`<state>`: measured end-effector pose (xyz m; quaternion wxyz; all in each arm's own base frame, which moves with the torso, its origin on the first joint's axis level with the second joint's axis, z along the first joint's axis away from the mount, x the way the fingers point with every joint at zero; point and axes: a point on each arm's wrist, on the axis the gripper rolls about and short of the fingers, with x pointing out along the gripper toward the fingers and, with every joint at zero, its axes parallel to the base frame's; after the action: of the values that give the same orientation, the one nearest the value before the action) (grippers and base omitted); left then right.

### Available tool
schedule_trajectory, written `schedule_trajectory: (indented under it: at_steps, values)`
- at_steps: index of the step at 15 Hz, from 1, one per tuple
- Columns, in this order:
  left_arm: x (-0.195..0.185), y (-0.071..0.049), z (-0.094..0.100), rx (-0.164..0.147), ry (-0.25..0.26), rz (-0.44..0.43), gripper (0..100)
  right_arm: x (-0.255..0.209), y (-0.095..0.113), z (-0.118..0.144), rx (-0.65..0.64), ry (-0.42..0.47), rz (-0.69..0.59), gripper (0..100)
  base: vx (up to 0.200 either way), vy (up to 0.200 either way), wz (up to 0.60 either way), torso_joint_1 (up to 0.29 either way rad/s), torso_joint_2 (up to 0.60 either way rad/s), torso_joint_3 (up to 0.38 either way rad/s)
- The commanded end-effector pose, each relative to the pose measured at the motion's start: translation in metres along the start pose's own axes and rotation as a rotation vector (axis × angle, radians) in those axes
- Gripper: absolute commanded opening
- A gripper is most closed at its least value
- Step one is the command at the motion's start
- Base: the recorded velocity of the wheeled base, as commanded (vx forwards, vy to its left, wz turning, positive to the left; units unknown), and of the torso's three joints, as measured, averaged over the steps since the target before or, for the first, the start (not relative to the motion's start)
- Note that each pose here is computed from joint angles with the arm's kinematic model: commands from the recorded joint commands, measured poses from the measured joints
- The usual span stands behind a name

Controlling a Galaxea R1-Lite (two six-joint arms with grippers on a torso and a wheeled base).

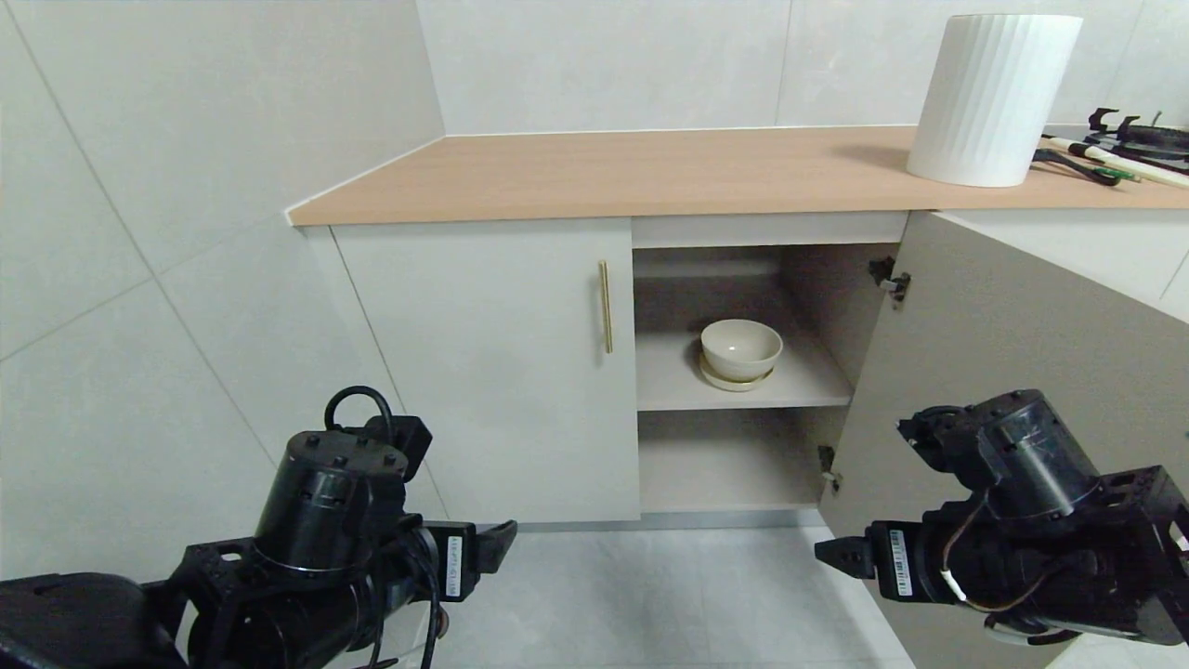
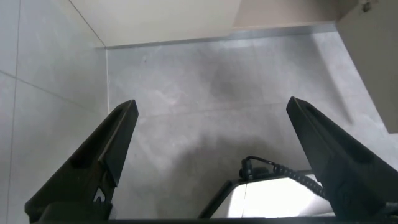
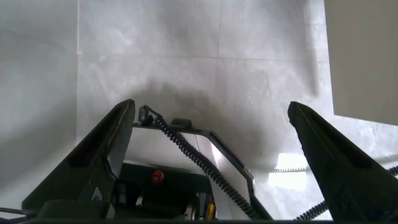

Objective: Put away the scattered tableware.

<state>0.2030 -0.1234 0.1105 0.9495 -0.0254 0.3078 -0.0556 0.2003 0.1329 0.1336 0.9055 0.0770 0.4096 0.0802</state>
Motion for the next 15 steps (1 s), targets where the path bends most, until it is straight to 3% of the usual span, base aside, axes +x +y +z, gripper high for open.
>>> schedule_trajectory:
  at_steps: [1,15]
  values:
    - [0.001,0.000,0.000,0.002,0.002,0.001,100,0.002,-0.001,-0.002,-0.002,0.010,-0.006,100,0.000,0.000,0.00,0.000,0.00,0.000]
    - [-0.001,0.000,0.001,0.005,-0.005,0.000,100,-0.046,-0.018,-0.015,-0.003,-0.009,0.009,100,0.000,0.000,0.00,0.000,0.00,0.000]
